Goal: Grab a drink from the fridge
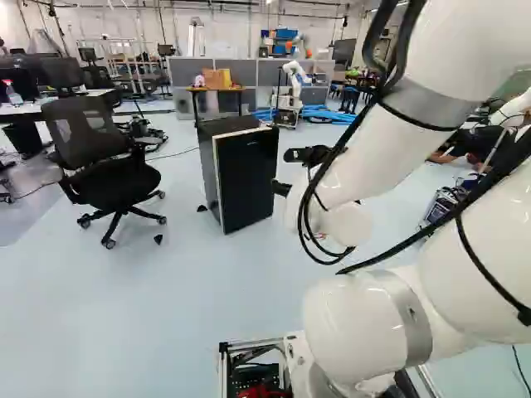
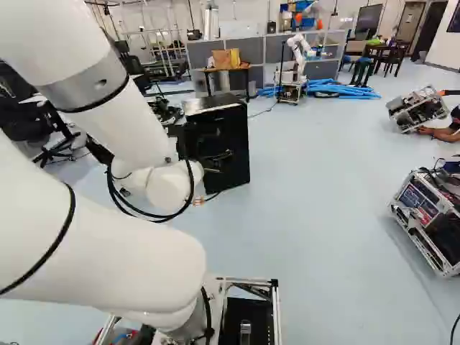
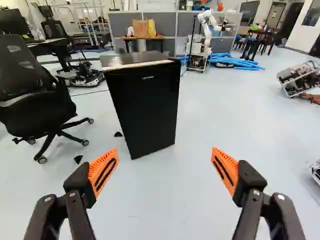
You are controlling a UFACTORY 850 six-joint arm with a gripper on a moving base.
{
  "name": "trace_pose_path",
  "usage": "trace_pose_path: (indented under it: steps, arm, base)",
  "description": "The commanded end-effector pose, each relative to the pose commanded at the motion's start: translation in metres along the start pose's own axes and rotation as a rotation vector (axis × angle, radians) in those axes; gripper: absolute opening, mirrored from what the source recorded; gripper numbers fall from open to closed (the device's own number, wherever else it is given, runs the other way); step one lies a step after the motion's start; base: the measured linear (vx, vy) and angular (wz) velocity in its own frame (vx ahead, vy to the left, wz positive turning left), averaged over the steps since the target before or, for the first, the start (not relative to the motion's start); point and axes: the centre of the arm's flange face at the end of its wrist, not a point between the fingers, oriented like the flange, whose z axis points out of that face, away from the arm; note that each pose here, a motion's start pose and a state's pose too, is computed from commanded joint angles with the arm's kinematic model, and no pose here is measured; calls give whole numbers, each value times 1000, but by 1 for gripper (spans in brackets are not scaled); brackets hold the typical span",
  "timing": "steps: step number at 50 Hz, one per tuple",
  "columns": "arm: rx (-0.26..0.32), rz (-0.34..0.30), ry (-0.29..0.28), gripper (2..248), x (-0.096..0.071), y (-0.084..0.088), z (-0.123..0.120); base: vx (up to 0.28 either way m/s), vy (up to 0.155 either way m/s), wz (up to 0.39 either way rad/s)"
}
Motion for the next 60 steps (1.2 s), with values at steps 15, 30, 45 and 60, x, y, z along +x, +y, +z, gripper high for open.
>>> trace_pose_path:
  steps: [15, 30, 45, 60]
  arm:
    - [0, 0, 0, 247, 0, 0, 0]
    - [0, 0, 0, 247, 0, 0, 0]
    - [0, 0, 0, 247, 0, 0, 0]
    - [0, 0, 0, 247, 0, 0, 0]
  base:
    - [0, 0, 0]
    - [0, 0, 0]
    - [36, 3, -43]
    - [0, 0, 0]
